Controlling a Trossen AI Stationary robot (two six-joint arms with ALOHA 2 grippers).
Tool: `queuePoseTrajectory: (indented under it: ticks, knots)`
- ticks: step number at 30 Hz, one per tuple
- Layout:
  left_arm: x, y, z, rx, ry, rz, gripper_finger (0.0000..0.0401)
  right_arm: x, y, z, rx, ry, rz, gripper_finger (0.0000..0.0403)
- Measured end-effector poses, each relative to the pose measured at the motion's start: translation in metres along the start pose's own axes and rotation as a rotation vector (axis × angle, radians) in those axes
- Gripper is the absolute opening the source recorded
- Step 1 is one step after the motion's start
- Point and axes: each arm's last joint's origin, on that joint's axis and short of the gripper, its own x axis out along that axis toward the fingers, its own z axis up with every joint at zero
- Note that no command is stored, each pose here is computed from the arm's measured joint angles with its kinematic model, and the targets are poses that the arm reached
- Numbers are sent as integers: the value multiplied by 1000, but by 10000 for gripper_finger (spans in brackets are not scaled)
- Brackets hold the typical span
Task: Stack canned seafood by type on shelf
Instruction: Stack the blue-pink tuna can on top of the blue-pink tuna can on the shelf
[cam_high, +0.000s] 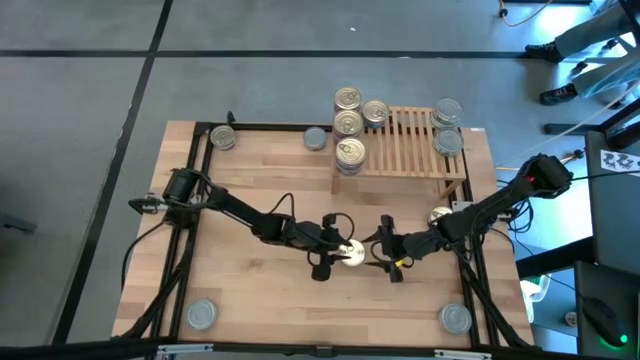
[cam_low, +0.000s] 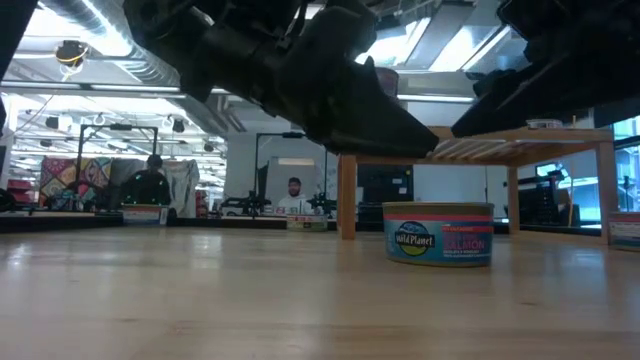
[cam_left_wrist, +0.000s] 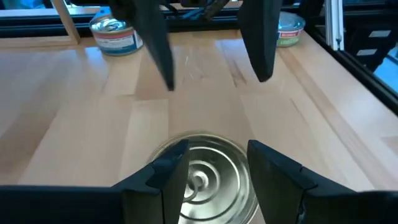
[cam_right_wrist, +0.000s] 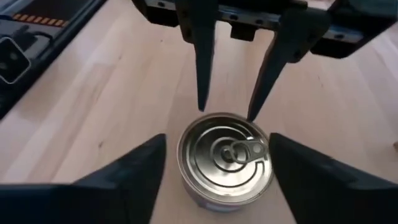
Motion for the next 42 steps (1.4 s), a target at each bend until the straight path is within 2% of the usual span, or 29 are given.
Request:
queuePoseTrajectory:
  ticks: [3, 7, 12, 18, 27, 36, 42]
  knots:
    - [0, 0, -1, 21, 15, 0, 162, 0, 0, 0, 40, 0, -5, 316]
    - [3, 0, -7, 50, 35, 1, 162, 0, 0, 2, 49, -22, -1, 338]
    - [15, 2, -23, 46, 37, -10, 162, 0, 0, 4, 38, -39, -1, 342]
    - [14, 2, -20, 49, 7, -10, 162, 0, 0, 4, 24, -39, -8, 342]
    - [23, 16, -35, 47, 58, 18, 162, 0, 1, 3, 13, -31, 9, 342]
    - [34, 28, -53, -82, 85, -9, 162, 18, 6, -18, -137, 95, 51, 342]
    - [31, 36, -57, -212, 67, 2, 161, 28, 12, -32, -254, 165, 17, 342]
